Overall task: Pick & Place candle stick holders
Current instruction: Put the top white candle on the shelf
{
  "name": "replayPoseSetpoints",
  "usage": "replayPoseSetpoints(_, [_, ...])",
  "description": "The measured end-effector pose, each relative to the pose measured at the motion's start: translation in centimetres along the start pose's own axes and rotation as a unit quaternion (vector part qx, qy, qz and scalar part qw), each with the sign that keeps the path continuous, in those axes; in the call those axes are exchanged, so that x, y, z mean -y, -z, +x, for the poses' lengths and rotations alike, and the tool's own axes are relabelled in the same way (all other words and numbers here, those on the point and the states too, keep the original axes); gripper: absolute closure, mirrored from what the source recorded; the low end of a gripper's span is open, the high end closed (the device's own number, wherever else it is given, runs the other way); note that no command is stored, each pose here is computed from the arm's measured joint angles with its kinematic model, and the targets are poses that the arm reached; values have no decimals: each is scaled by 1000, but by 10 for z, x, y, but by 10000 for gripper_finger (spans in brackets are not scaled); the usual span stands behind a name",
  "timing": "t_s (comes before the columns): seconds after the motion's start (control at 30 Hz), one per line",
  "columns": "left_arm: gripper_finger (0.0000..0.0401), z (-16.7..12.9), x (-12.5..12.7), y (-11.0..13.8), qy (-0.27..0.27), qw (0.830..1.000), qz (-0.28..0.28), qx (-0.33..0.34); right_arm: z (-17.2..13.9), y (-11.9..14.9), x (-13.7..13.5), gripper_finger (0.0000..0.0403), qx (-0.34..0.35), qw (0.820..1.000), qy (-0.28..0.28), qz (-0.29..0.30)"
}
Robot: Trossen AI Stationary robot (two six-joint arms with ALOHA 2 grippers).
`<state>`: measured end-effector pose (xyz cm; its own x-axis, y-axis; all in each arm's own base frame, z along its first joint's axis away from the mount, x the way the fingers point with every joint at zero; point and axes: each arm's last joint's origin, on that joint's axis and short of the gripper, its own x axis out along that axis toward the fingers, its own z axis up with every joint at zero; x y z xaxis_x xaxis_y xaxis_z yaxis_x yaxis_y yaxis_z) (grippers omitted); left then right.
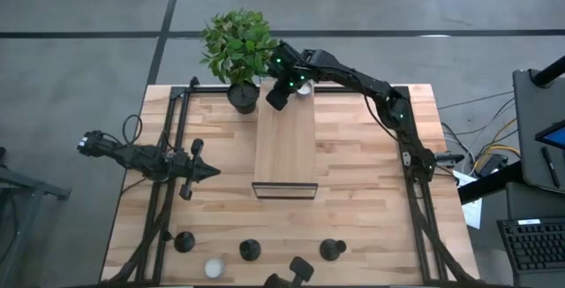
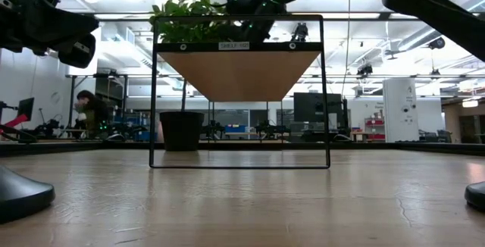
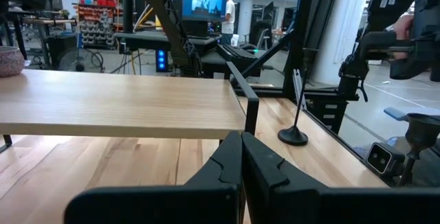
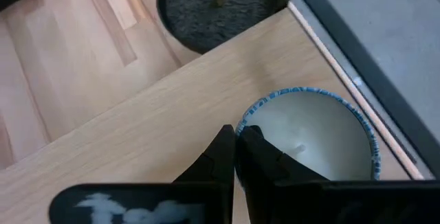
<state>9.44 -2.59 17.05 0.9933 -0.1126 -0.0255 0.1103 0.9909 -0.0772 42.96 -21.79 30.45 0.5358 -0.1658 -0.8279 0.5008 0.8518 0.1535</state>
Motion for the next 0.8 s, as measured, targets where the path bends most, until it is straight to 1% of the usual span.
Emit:
replayPoseSetpoints(0.23, [401,0,0,0,0,1000,0,0,-1,-1,8,394,1,1000,5,7])
replayPoseSetpoints(0.57, [401,0,0,0,0,1000,0,0,2,1,8,394,-8,1000,-14,3])
replayPoseSetpoints(0.8, [401,0,0,0,0,1000,0,0,8,6,9,390,-20,1000,-14,4])
